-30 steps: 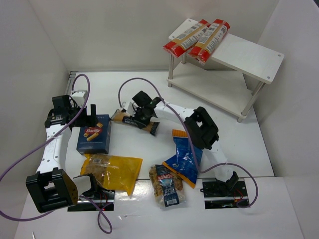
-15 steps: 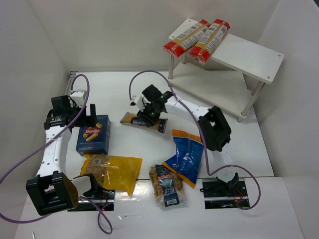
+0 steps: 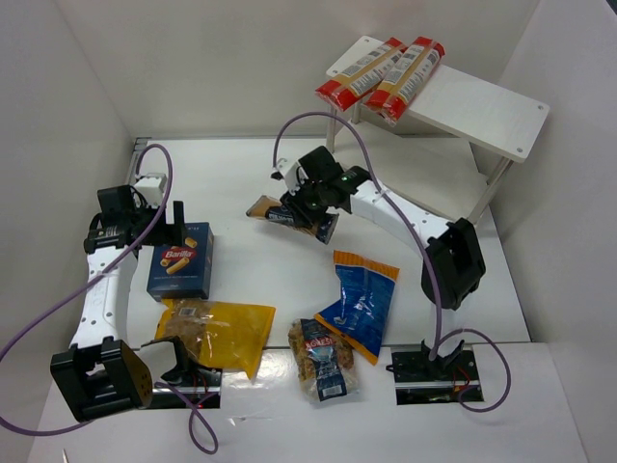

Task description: Place and organize the pasta boxes and bags onto the shelf

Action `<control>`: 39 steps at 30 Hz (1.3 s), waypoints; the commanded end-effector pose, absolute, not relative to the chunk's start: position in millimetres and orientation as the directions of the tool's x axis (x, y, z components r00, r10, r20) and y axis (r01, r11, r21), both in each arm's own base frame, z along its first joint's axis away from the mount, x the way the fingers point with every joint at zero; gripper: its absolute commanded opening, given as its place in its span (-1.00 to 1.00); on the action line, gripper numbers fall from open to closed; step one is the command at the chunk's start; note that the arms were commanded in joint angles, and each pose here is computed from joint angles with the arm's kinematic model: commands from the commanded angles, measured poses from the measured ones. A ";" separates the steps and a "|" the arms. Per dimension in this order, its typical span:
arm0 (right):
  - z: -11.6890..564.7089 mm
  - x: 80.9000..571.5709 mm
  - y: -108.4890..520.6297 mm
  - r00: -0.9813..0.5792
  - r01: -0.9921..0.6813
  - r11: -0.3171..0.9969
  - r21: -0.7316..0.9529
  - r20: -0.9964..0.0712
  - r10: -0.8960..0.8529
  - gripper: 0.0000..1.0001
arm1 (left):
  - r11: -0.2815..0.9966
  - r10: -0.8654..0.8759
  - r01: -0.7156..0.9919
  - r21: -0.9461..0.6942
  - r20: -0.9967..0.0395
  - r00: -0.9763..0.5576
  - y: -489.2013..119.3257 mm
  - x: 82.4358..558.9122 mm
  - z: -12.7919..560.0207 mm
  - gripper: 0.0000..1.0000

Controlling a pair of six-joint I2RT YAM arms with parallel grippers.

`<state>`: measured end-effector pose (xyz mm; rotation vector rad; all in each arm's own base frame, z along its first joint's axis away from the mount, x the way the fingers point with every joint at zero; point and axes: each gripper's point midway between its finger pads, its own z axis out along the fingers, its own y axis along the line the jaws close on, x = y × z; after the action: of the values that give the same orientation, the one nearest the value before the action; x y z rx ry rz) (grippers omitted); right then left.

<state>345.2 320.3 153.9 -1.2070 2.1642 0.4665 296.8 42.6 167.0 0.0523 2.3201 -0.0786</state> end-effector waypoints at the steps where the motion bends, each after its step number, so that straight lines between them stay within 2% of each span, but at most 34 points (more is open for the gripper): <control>1: 243.5 355.6 331.8 -0.260 -0.839 0.541 -0.055 -0.833 -0.489 -1.00 | 0.997 0.029 0.071 -0.023 -0.760 -0.649 42.3 300.4 178.4 0.98; 14: 411.3 320.5 311.5 0.006 -0.785 0.585 -0.203 -0.947 -0.321 -1.00 | 0.999 0.019 0.037 -0.008 -0.749 -0.662 48.8 300.4 172.6 0.98; 25: 490.0 320.4 265.1 0.143 -0.615 0.743 -0.263 -0.964 -0.223 -1.00 | 1.000 0.015 0.030 -0.007 -0.736 -0.677 51.3 303.4 165.9 0.98; 33: 533.6 328.1 219.8 0.174 -0.409 0.884 -0.226 -0.970 -0.167 -1.00 | 1.000 0.013 0.023 -0.004 -0.729 -0.685 53.0 303.6 163.1 0.98; 39: 567.6 316.3 191.4 0.232 -0.334 0.924 -0.184 -0.967 -0.109 -1.00 | 1.000 0.013 0.023 -0.004 -0.729 -0.685 53.0 303.6 163.1 0.98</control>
<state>342.3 236.2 427.0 -0.6982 1.6856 0.1020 298.1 52.8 160.0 0.0220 2.3480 -0.0208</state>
